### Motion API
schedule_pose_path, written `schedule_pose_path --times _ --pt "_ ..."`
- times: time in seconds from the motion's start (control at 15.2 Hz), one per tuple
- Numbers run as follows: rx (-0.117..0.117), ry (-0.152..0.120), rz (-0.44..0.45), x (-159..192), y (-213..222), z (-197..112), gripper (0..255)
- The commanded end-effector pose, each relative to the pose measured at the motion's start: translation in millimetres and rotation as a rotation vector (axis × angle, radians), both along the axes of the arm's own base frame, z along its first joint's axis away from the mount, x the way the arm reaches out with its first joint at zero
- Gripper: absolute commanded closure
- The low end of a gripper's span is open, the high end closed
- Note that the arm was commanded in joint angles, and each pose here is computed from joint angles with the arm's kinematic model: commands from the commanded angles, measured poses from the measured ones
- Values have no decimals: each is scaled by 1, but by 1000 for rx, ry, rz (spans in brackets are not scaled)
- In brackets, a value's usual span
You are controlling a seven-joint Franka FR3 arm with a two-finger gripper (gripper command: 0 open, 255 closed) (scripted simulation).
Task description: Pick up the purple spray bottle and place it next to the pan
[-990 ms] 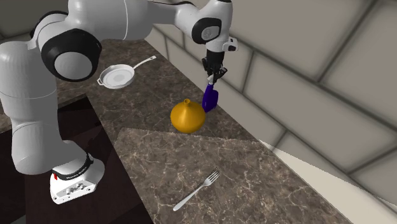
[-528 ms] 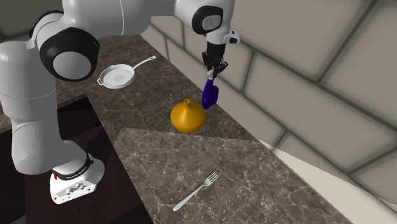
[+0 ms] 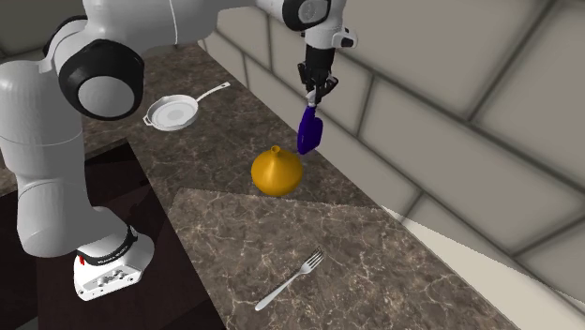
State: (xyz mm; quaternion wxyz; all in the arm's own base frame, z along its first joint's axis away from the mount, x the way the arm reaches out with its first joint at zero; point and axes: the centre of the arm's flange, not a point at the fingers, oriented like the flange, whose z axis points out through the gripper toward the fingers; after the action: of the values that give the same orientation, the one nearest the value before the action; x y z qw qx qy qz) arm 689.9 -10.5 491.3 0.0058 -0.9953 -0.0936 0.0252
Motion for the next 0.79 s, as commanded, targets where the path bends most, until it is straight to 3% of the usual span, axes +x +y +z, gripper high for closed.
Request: schedule_pose_path --times 0.0,0.73 --pt "-1 -31 0 2 2 16 255" --pt "-1 -31 0 -105 91 56 255"
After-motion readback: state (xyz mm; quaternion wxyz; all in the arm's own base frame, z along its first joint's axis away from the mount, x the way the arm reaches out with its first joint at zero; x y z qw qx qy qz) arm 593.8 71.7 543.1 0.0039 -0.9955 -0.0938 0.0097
